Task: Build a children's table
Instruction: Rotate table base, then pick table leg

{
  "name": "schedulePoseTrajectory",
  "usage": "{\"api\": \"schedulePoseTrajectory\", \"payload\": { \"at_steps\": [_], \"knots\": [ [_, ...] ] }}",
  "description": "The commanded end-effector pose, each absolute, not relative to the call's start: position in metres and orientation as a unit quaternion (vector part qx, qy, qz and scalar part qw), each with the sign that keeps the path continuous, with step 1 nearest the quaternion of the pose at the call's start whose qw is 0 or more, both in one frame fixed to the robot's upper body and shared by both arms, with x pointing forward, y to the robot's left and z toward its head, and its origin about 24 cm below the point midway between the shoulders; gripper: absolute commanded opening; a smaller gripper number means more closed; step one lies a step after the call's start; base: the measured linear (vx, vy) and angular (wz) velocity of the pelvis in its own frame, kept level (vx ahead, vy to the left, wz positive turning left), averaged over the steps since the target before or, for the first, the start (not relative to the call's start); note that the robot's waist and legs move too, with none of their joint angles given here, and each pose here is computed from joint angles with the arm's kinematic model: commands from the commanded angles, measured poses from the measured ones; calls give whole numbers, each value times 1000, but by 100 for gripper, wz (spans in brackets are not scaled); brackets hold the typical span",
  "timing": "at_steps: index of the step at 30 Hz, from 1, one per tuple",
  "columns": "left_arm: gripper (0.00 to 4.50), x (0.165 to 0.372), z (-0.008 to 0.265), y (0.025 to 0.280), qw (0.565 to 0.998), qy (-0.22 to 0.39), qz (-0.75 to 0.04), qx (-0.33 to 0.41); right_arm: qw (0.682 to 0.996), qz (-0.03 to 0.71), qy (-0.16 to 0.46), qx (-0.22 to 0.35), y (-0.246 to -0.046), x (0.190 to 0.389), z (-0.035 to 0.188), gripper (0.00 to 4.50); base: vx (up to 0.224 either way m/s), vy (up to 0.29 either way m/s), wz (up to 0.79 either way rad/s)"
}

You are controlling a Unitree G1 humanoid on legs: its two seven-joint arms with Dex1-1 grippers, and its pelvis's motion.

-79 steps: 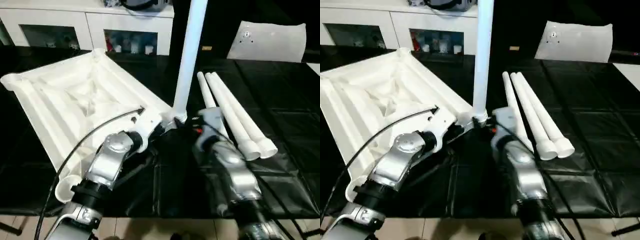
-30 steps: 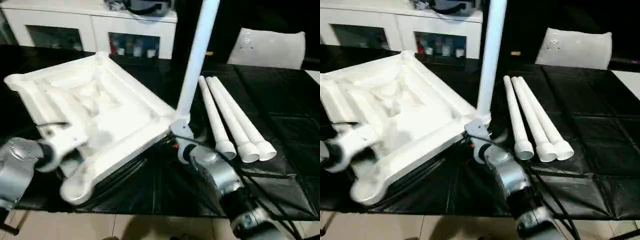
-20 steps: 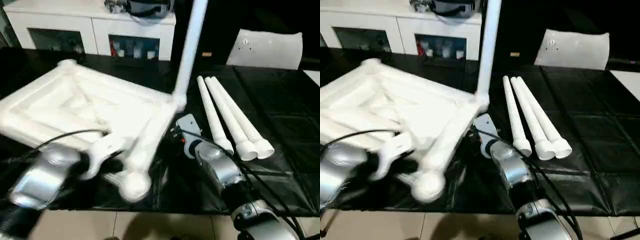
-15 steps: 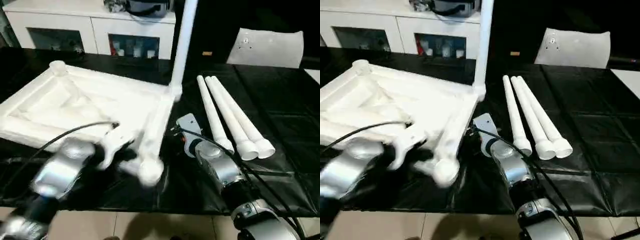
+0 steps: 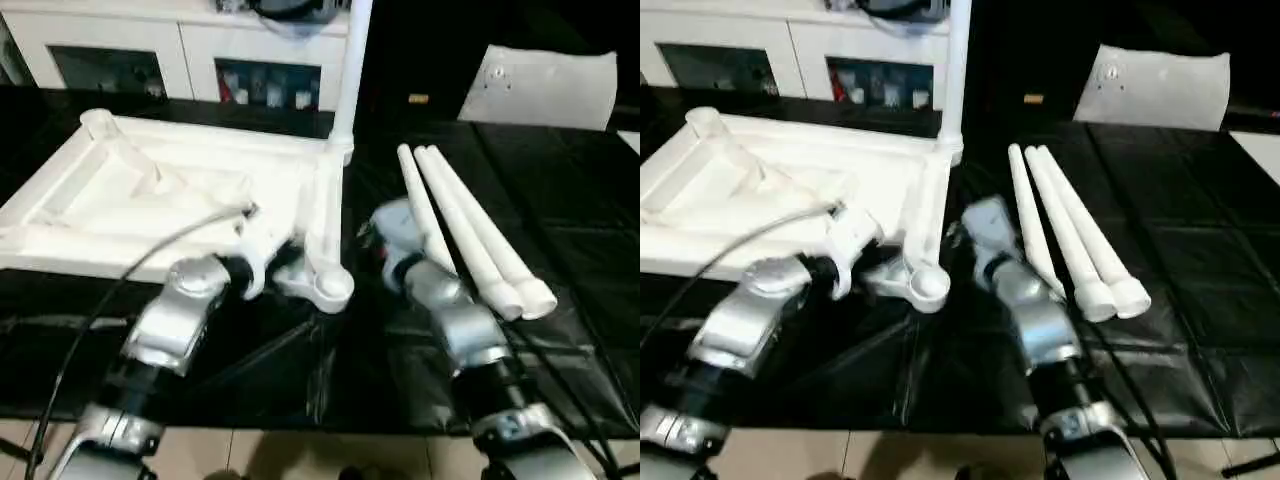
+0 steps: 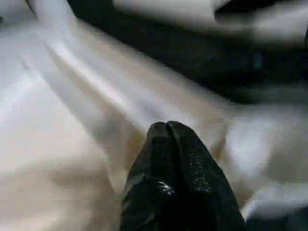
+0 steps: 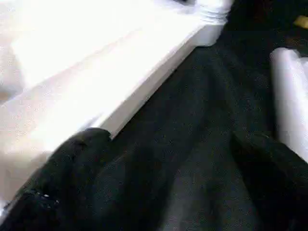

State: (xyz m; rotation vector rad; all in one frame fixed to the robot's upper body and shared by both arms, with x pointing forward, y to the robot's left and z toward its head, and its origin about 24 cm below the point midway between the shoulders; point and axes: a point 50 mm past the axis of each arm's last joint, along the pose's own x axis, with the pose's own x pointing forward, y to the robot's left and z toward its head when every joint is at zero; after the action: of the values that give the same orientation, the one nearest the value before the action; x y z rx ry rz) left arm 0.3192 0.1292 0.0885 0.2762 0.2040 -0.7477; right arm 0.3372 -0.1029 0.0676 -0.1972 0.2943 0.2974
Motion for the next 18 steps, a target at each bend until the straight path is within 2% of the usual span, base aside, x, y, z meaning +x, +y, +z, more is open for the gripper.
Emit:
{"api": "schedulePoseTrajectory", "payload": {
  "at_steps": [1,3,4,8,10,13,14,17,18],
  "knots": [
    [42,313,98,136,922,78,-359,122,977,108,166,-78,-118,338,78,450,0,0,0],
    [45,303,101,138,917,76,-373,119,981,88,154,-80,-125,338,87,450,0,0,0],
    [71,300,102,138,915,74,-378,118,982,79,151,-82,-128,338,90,450,0,0,0],
    [102,280,108,135,903,75,-407,113,979,37,189,-68,-144,338,91,450,0,0,0],
    [127,273,112,132,897,74,-421,110,976,24,208,-67,-150,339,89,450,0,0,0],
    [141,267,116,129,890,75,-437,106,970,21,232,-61,-156,341,86,450,0,0,0],
    [168,264,117,127,886,78,-445,105,969,18,241,-56,-158,342,84,450,0,0,0],
    [177,259,119,123,876,85,-463,104,964,11,261,-58,-163,345,81,450,0,0,0],
    [192,257,119,122,872,86,-469,108,961,9,271,-60,-165,346,79,450,0,0,0]
  ]
}}
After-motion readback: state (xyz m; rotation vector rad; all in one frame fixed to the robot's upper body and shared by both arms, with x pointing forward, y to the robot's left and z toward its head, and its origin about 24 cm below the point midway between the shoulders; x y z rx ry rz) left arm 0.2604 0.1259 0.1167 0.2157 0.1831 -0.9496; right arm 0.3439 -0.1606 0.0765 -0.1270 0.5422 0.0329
